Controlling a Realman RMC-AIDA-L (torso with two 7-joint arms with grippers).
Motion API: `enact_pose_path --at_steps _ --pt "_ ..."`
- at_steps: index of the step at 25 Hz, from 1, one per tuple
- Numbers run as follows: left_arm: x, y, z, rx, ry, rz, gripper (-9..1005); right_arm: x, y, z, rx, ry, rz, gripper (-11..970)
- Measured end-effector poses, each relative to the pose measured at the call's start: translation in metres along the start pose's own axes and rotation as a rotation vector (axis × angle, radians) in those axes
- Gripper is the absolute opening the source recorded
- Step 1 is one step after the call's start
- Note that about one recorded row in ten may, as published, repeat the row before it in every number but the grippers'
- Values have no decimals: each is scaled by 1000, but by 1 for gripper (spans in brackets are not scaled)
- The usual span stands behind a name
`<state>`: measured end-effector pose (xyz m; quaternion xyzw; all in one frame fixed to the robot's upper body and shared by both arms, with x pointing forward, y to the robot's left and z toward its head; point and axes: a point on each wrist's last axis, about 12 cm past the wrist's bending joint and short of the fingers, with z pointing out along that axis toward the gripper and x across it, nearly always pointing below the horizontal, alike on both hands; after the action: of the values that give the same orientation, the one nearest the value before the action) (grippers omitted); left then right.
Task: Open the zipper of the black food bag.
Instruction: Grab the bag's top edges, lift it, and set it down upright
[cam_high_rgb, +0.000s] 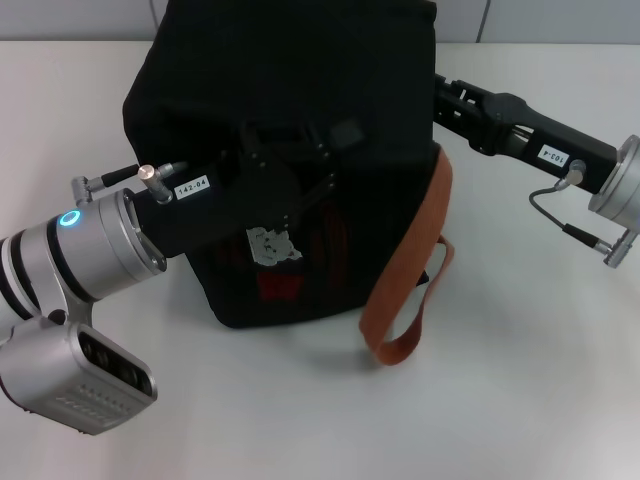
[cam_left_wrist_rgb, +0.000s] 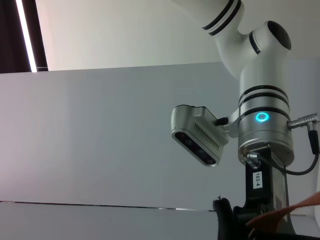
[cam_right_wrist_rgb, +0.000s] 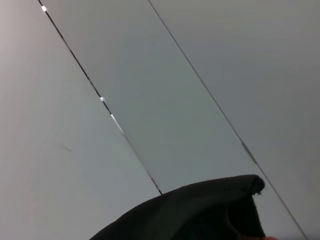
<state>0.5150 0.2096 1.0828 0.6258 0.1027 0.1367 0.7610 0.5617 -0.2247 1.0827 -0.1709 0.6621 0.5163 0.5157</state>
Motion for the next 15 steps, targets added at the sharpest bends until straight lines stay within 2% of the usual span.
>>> enact_pose_path --at_steps 7,13,15 --pt "0 0 1 1 -1 0 92 1 2 1 -17 28 -14 389" --pt "0 0 0 2 1 -2 92 2 2 1 -23 38 -28 202" --pt "0 0 0 2 1 -2 92 2 2 1 -22 36 -34 171"
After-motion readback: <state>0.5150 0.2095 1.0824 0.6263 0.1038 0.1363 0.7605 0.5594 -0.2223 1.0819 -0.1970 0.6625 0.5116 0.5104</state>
